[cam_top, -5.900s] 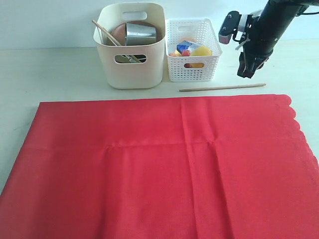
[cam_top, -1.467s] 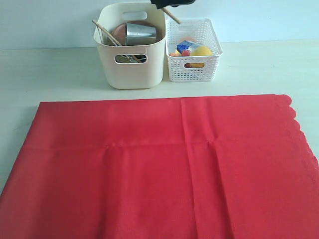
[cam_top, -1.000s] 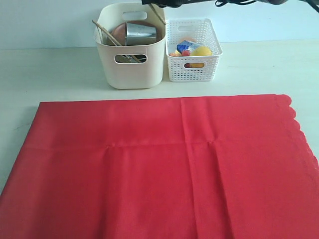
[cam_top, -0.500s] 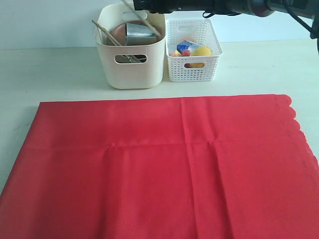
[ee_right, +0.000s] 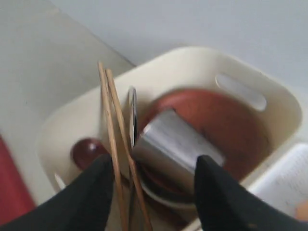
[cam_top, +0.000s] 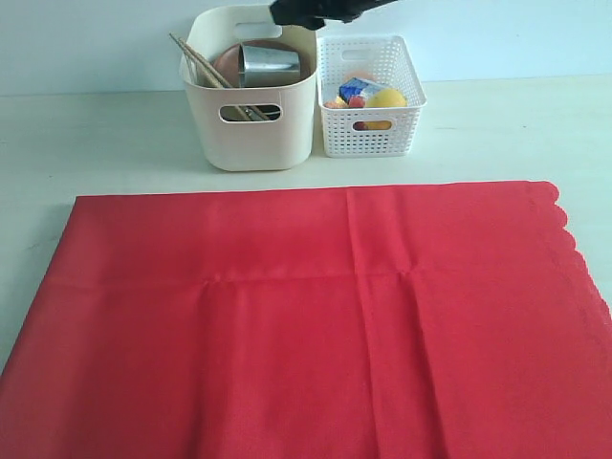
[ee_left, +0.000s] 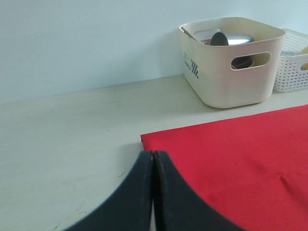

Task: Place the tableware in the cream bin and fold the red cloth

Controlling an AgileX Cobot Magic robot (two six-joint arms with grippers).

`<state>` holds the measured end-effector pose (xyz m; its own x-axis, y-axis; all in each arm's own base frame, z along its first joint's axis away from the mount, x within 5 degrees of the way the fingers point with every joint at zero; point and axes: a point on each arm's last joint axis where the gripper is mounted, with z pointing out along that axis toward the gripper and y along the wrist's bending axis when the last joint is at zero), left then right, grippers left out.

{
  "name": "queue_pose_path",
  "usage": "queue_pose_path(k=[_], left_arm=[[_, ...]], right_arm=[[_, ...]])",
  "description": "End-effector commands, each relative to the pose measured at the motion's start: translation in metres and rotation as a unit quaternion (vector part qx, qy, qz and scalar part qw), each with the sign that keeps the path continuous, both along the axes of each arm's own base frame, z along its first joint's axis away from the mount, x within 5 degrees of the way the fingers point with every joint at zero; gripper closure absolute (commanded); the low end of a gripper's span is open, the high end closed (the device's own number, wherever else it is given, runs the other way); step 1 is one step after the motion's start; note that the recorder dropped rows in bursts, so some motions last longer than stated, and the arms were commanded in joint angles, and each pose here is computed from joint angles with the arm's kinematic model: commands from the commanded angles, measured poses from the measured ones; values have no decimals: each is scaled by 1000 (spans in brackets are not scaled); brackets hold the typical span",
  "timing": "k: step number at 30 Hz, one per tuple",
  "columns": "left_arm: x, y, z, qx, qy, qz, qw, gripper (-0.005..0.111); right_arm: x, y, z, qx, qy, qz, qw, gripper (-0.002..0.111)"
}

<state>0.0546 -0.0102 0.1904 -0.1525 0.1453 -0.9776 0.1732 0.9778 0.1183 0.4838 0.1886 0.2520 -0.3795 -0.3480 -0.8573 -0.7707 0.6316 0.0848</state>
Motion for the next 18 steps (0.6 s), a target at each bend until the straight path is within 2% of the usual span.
queue_pose_path(k=[1,5,7,14,18], left_arm=[[0,0,0,0,-4,1,1000,105],[0,0,0,0,-4,1,1000,105],[0,0,0,0,-4,1,1000,105],[0,0,0,0,-4,1,1000,105],[0,0,0,0,-4,1,1000,105]], right_arm=[[-11,-52,22,-68,68,-12,995,80],[-27,-91,35,-50,136,-37,989,103],[-38,-102,36,-51,154,-40,986,108],[-95,-114,56,-40,159,-80,983,108],[-137,-118,55,-31,153,-111,981,108]])
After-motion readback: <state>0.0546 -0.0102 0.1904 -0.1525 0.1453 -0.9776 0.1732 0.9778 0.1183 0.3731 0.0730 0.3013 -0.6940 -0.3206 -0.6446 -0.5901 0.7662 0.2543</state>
